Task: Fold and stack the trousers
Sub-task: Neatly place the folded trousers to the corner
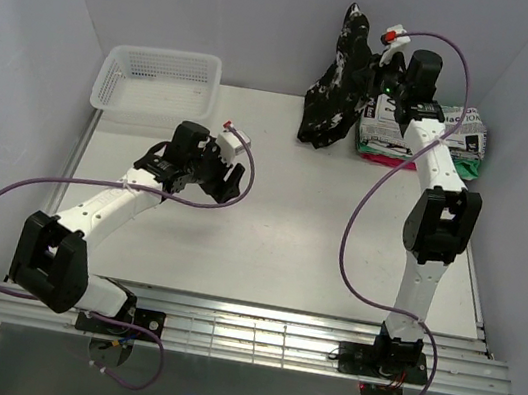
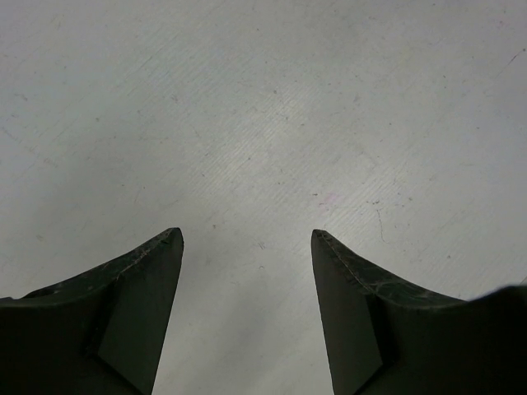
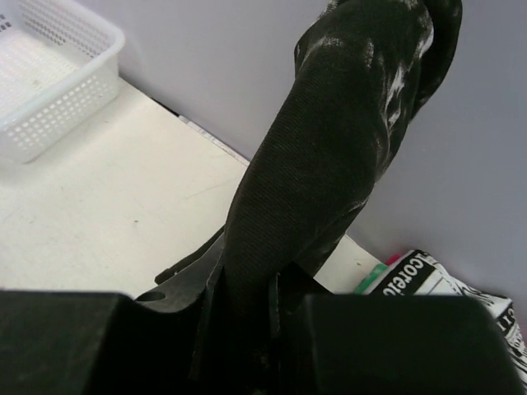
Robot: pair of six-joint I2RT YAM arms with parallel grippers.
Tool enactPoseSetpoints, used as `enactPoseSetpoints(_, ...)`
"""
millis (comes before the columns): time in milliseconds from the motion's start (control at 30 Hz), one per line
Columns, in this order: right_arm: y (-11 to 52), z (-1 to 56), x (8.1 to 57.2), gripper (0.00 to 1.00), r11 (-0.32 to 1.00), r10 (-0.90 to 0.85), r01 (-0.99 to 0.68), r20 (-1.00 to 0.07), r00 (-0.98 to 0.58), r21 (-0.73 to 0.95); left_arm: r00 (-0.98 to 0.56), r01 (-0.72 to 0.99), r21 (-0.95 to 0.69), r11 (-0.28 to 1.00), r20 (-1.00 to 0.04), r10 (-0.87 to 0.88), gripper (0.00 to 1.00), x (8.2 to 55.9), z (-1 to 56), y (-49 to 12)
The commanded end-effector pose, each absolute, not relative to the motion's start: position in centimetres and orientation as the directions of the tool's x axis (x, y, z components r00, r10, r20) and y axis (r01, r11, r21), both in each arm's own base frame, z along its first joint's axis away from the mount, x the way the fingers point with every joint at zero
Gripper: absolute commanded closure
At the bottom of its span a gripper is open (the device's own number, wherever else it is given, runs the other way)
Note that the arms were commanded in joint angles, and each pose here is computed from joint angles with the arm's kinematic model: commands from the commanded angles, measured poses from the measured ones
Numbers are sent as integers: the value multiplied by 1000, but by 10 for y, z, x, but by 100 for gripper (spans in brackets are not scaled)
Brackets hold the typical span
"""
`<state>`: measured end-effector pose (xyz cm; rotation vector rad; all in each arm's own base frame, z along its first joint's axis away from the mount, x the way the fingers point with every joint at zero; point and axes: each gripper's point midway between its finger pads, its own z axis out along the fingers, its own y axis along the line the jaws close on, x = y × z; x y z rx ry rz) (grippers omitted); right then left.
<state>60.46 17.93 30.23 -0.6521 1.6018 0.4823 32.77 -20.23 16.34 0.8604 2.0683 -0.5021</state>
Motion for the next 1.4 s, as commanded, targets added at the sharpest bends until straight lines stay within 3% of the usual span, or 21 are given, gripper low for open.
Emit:
enactPoseSetpoints(0, 168, 382, 609, 92, 767, -137, -606, -976, 167, -211, -413, 724, -40, 689, -824, 387, 26, 324, 170, -200)
enactPoseSetpoints(433, 159, 451, 602, 92, 769, -78, -589, -950, 302, -251, -421, 725, -49, 687, -821, 385, 27, 320, 169, -199)
enactPoseSetpoints(1367, 119, 512, 579, 92, 752, -54, -565, -886, 461, -340, -437, 733, -70, 677, -811, 390, 28, 320, 165, -203)
